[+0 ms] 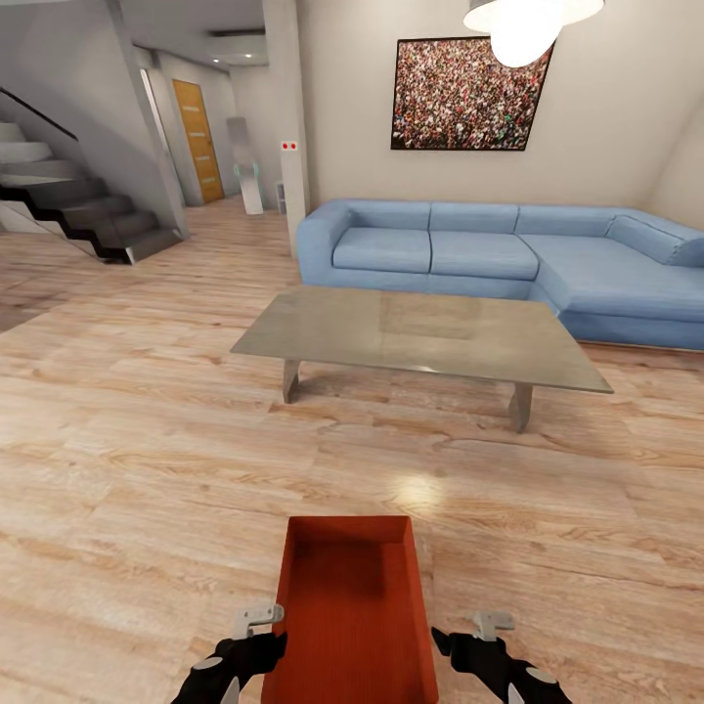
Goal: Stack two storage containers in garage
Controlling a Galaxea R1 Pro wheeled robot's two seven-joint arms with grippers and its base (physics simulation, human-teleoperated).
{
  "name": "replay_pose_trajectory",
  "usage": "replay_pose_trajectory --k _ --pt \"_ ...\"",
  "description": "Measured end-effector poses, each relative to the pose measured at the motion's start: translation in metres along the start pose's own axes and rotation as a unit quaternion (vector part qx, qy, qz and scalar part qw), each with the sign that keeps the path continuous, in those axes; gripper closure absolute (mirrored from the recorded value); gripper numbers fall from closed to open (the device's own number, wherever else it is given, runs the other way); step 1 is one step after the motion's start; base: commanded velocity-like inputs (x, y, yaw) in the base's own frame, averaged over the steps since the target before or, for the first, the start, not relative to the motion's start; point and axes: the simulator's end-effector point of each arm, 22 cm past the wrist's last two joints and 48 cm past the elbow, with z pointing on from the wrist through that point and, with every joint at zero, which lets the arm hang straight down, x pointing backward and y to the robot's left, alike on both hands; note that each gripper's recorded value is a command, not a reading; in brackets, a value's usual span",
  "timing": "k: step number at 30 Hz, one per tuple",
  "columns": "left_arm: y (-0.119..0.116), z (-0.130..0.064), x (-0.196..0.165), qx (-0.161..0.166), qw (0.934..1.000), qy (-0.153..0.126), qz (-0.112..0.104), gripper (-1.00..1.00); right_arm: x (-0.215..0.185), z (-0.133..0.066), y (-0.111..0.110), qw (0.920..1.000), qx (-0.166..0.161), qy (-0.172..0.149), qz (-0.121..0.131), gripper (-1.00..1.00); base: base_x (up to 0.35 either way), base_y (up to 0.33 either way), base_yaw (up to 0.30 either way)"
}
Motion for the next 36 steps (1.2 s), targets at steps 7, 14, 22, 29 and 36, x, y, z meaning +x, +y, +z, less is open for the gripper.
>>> replay_pose_trajectory --k 7,14,22,29,36 --pt "0.001 0.000 0.000 0.000 1.0000 0.001 0.000 -1.00 0.000 0.000 0.000 1.0000 0.001 0.000 0.000 -1.00 0.000 0.000 0.000" --pt "0.011 0.000 -0.002 -0.008 1.0000 -0.002 0.001 -1.00 0.000 0.000 0.000 1.0000 0.001 0.000 0.000 -1.00 0.000 0.000 0.000" --pt "0.029 -0.001 -0.009 -0.017 0.9998 -0.009 0.007 -1.00 0.000 0.000 0.000 1.0000 0.000 0.000 -0.001 -1.00 0.000 0.000 0.000" --pt "0.028 0.004 -0.006 -0.016 0.9998 -0.009 0.008 -1.00 0.004 0.004 -0.002 1.0000 0.000 0.000 -0.001 -1.00 0.000 0.000 0.000" --pt "0.027 0.011 -0.001 -0.015 0.9998 -0.009 0.008 -1.00 0.009 0.010 -0.004 1.0000 0.000 0.001 -0.002 -1.00 0.000 0.000 0.000"
